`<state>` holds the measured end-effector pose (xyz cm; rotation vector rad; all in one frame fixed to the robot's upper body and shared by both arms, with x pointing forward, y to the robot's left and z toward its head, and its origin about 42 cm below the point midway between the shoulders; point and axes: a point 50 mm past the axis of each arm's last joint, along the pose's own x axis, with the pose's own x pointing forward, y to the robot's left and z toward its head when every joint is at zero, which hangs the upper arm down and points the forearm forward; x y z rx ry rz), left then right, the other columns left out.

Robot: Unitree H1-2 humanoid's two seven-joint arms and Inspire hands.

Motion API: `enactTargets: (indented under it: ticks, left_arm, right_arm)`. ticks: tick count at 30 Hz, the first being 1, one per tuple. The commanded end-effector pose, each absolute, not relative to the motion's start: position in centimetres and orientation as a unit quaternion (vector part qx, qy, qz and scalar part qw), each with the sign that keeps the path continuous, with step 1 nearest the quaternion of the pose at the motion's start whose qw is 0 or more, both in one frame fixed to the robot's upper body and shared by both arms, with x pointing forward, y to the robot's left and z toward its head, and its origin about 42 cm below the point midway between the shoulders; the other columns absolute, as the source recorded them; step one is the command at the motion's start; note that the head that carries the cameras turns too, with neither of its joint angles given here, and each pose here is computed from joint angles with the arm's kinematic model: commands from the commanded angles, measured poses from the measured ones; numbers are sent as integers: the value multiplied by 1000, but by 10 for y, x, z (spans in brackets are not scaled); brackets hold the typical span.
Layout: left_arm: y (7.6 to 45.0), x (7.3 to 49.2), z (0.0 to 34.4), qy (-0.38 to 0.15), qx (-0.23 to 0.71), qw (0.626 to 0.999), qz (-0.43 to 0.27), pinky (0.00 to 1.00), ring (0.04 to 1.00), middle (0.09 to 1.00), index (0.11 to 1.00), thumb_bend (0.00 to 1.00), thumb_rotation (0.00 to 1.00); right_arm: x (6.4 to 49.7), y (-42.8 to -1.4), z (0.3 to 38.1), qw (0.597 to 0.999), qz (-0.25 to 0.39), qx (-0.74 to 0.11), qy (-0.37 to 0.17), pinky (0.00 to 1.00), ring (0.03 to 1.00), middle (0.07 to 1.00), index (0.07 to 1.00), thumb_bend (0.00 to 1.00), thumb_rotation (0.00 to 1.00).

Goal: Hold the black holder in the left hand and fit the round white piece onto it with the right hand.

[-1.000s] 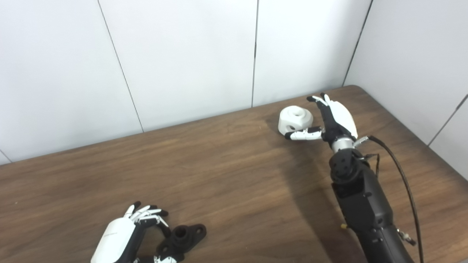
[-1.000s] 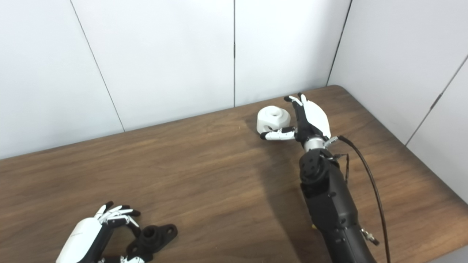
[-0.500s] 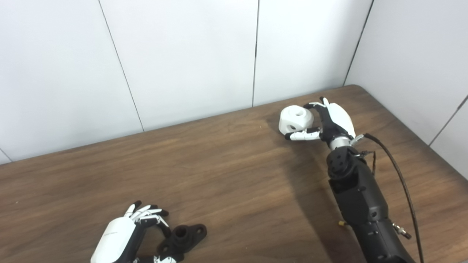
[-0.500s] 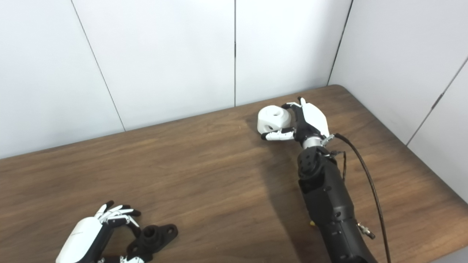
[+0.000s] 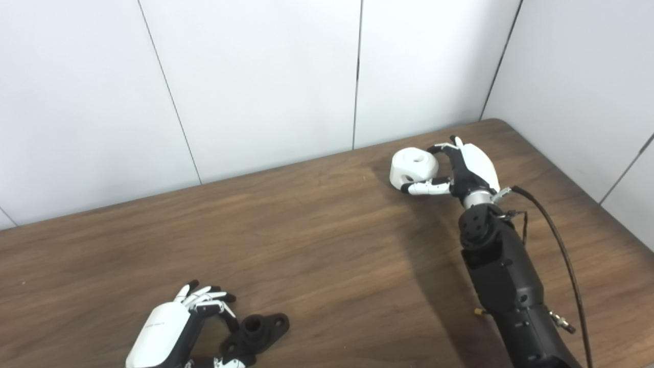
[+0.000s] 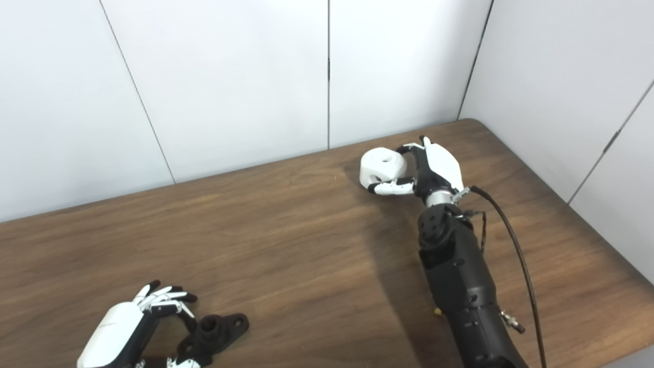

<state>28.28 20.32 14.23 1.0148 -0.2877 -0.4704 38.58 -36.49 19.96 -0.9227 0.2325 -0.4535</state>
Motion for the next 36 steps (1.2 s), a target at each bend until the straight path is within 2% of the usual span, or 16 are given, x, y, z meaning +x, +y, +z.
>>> enactTargets:
  ticks: [1,12,36]
  left_arm:
    - [211,287,146,-132,498,828,-221,990,871,771,484,520,45]
    - [211,288,148,-141,498,824,-229,984,870,769,484,520,45]
    - [211,286,150,-139,503,819,-239,990,874,769,484,520,45]
  right_arm:
    - [395,-371,229,857,-245,-448,70,1000,1000,980,750,882,346]
    - [393,-375,223,851,-246,-460,65,1000,1000,939,719,857,291]
    - [399,-375,219,852,-252,-455,61,1000,988,932,705,851,287]
